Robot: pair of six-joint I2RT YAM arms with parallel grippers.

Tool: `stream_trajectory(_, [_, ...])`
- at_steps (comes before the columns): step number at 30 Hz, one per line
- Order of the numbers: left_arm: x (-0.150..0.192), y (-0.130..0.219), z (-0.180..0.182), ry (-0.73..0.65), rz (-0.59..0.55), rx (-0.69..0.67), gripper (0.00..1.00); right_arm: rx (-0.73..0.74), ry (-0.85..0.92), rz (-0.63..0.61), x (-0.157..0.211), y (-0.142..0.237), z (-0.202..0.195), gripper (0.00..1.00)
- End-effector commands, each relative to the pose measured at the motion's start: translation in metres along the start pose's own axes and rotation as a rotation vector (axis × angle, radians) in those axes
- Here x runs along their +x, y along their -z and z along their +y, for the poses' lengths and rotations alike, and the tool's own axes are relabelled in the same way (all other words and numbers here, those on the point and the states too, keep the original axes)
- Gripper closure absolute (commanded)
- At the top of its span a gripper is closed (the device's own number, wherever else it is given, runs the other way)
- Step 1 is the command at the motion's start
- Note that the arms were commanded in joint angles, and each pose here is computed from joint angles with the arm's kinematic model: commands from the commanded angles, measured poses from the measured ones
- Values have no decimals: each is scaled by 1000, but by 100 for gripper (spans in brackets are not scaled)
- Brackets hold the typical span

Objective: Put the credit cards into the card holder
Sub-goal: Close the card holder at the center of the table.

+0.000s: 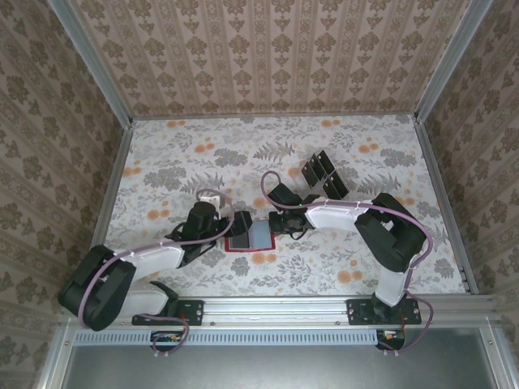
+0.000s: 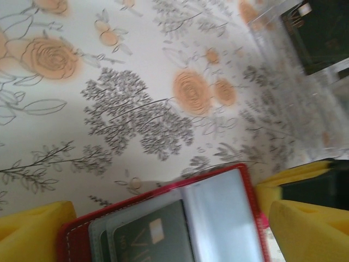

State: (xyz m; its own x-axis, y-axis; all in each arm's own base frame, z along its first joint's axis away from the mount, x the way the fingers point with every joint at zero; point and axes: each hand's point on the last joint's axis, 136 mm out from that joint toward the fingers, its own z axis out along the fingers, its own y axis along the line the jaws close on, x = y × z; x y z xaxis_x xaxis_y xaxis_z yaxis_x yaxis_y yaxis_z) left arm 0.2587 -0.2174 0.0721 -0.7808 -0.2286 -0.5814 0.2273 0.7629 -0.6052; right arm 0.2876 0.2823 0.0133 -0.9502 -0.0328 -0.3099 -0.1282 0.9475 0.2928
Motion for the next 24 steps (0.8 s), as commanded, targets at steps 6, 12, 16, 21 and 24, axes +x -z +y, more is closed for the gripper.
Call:
stream_trajectory(6, [-19,13,-51,41,-61,164,0,-70,1,123,36,-34,9,85])
stream_trajectory(12, [-6,1,-78,39,-49,224,0,-77,0,124,36,-35,11,85])
stream_trajectory(16, [7,-8,-89,43,-49,254,0,-77,-1,124,36,-33,10,85])
stream_trajectory(21, [24,-20,-87,69,-46,261,0,-83,-16,73,21,-14,8,65])
stream_trajectory(24, [31,-25,-87,75,-53,270,0,-83,-17,47,13,-1,5,59])
